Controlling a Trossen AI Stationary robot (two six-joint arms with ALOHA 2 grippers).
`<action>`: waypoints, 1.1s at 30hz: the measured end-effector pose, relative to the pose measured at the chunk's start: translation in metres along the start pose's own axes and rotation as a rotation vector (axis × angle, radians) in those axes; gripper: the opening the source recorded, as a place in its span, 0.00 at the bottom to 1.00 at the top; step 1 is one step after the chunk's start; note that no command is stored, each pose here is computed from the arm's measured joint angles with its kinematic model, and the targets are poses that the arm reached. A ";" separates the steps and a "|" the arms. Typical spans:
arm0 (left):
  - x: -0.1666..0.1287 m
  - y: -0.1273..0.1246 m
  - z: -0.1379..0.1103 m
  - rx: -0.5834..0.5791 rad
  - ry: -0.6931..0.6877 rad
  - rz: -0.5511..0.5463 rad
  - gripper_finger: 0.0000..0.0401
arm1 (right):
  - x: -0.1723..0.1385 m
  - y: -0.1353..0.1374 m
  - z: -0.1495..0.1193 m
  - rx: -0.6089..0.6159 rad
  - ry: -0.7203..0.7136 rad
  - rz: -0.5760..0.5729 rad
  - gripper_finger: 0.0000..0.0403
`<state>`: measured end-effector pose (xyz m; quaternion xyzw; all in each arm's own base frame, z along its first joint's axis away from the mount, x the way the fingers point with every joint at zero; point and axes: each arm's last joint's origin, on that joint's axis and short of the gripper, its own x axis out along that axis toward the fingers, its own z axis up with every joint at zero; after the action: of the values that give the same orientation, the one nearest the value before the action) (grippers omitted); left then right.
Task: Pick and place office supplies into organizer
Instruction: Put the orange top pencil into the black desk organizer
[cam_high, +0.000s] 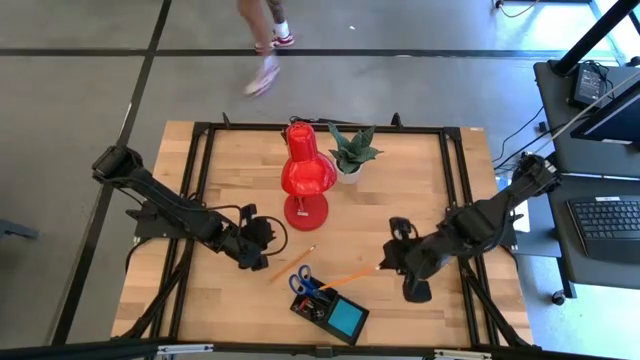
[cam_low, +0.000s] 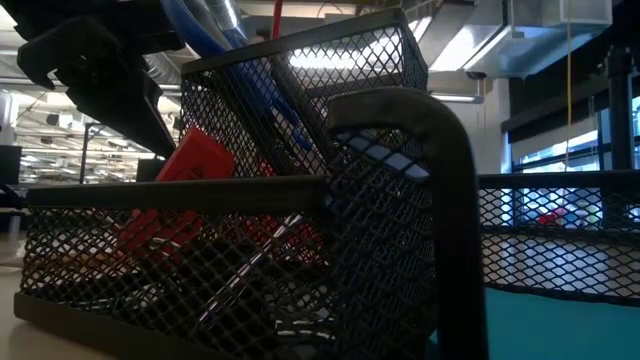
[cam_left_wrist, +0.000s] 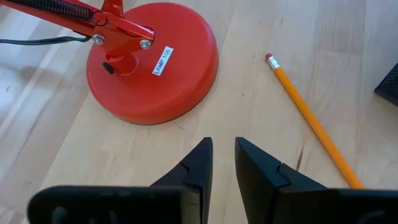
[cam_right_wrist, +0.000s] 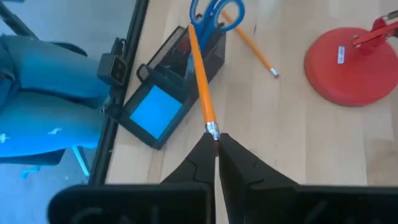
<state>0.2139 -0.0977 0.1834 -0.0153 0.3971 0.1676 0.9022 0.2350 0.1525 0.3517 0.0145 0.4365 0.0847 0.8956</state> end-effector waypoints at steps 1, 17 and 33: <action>0.000 0.000 0.000 0.000 0.000 0.000 0.15 | 0.001 0.003 0.002 -0.002 0.015 -0.003 0.03; 0.000 0.000 0.000 -0.001 0.002 -0.002 0.15 | 0.024 0.037 0.053 0.026 0.250 -0.085 0.03; 0.000 0.000 0.000 0.001 0.003 -0.002 0.15 | 0.067 0.035 0.070 0.020 0.388 -0.033 0.03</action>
<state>0.2138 -0.0978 0.1832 -0.0155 0.3986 0.1665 0.9018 0.3262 0.2011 0.3463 -0.0004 0.6019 0.0667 0.7958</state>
